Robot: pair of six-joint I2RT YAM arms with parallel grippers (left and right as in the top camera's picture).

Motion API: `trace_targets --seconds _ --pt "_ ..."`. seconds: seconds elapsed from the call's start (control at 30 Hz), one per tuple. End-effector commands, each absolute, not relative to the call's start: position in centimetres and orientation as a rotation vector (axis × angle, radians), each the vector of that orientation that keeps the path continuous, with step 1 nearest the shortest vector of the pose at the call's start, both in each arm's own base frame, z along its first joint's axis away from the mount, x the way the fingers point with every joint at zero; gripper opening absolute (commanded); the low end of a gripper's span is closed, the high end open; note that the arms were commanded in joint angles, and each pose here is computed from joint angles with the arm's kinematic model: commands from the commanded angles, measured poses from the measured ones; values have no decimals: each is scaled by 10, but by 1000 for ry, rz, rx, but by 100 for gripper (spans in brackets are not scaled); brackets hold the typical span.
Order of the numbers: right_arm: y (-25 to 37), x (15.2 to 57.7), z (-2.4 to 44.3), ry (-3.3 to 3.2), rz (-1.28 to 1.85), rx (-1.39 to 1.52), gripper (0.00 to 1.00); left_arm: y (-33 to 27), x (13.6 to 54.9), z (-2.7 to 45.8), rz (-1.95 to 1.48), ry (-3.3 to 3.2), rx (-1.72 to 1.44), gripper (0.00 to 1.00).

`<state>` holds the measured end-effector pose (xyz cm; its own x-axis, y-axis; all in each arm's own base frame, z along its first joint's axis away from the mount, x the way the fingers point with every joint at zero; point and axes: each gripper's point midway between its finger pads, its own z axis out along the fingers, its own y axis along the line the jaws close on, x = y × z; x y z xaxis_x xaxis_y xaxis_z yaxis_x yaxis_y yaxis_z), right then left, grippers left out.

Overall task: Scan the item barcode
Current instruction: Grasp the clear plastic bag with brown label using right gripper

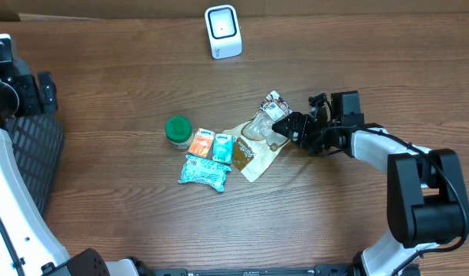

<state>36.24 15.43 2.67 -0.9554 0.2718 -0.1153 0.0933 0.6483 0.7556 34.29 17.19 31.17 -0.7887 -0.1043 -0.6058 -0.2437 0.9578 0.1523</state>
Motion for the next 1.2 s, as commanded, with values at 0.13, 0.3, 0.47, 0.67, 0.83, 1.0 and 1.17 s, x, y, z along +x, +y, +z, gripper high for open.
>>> trace_targets --seconds 0.13,0.3,0.47,0.67,0.83,1.0,1.17 --pt "176 354 14 2723 1178 472 87 174 344 312 307 2480 -222 100" --pt "185 372 7 2665 1064 473 85 174 344 312 307 2479 -222 100" --pt "206 376 -18 2656 1154 535 79 174 344 312 307 2479 -222 100" --pt "235 376 -26 2620 1289 460 77 174 344 312 307 2479 -222 100" --pt "250 379 -24 2587 1250 432 69 174 344 312 307 2479 -222 100" --pt "266 374 -28 2587 1177 396 65 174 344 312 307 2480 -222 100" --pt "277 368 -30 2592 1183 383 38 174 344 312 307 2480 -222 100"
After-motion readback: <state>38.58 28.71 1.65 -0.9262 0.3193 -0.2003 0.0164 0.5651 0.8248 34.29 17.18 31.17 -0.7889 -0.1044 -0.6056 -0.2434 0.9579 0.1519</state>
